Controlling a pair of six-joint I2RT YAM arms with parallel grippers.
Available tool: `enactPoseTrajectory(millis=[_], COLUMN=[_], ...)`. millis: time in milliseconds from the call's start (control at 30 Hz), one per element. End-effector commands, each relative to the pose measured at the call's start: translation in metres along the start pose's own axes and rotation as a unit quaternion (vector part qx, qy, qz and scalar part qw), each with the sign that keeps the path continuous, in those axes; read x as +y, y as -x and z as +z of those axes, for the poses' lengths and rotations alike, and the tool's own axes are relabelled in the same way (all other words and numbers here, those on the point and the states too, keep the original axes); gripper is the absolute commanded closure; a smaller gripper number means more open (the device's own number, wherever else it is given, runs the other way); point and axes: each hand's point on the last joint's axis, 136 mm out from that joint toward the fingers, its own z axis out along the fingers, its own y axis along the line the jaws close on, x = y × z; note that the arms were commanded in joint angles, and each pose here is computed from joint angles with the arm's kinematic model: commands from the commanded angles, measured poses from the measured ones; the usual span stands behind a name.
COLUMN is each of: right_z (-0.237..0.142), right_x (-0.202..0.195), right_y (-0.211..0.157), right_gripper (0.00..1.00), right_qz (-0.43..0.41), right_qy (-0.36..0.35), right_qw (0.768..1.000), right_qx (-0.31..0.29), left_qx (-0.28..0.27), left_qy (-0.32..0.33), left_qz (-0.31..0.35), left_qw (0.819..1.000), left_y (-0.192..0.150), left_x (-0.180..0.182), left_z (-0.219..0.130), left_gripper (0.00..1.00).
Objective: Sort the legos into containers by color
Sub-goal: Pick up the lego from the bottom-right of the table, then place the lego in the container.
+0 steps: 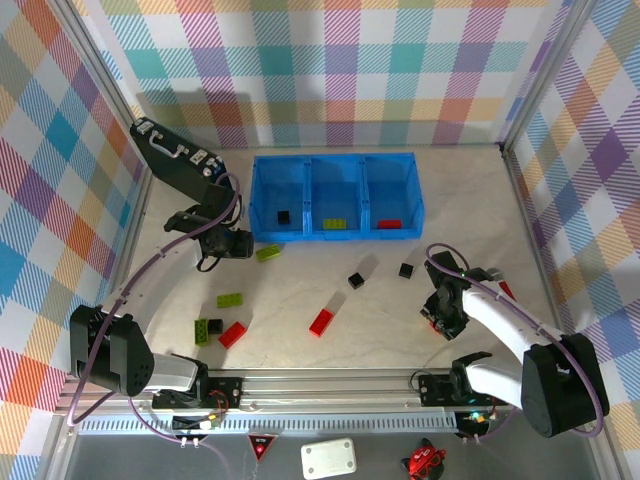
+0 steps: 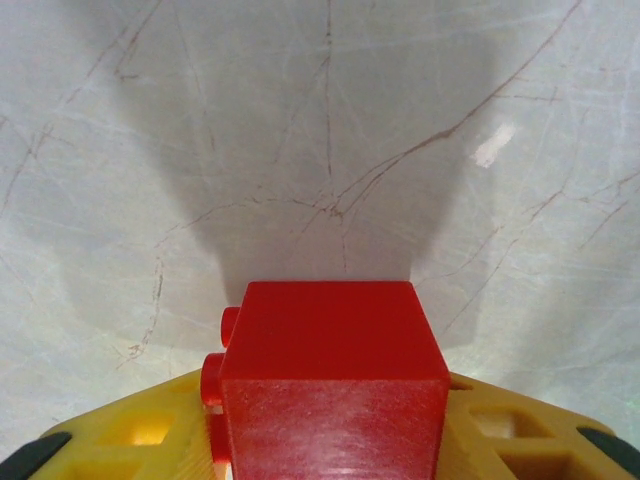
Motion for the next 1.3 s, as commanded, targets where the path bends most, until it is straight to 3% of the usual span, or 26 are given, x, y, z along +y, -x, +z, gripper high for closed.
enactPoseTrajectory(millis=[0, 267, 667, 1267], right_z=[-0.006, -0.018, -0.039, -0.082], right_x=[0.009, 0.028, 0.063, 0.191], right_y=[0.004, 0.012, 0.034, 0.085], right_gripper=[0.54, 0.55, 0.56, 0.66], right_qz=[-0.047, -0.122, -0.216, -0.353], right_qy=[0.021, 0.044, 0.025, 0.049], right_qw=[0.999, 0.991, 0.976, 0.934], right_qx=[-0.005, -0.016, -0.021, -0.014], left_qx=[-0.003, -0.003, -0.006, -0.004], left_qy=[0.006, 0.005, 0.002, -0.002], left_qz=[0.004, 0.005, 0.006, 0.011], left_qw=[1.0, 1.0, 1.0, 1.0], left_y=[-0.002, -0.002, -0.001, -0.001], left_x=[0.006, 0.006, 0.005, 0.003], left_z=[-0.001, -0.002, -0.003, -0.002], left_gripper=[0.51, 0.51, 0.51, 0.51])
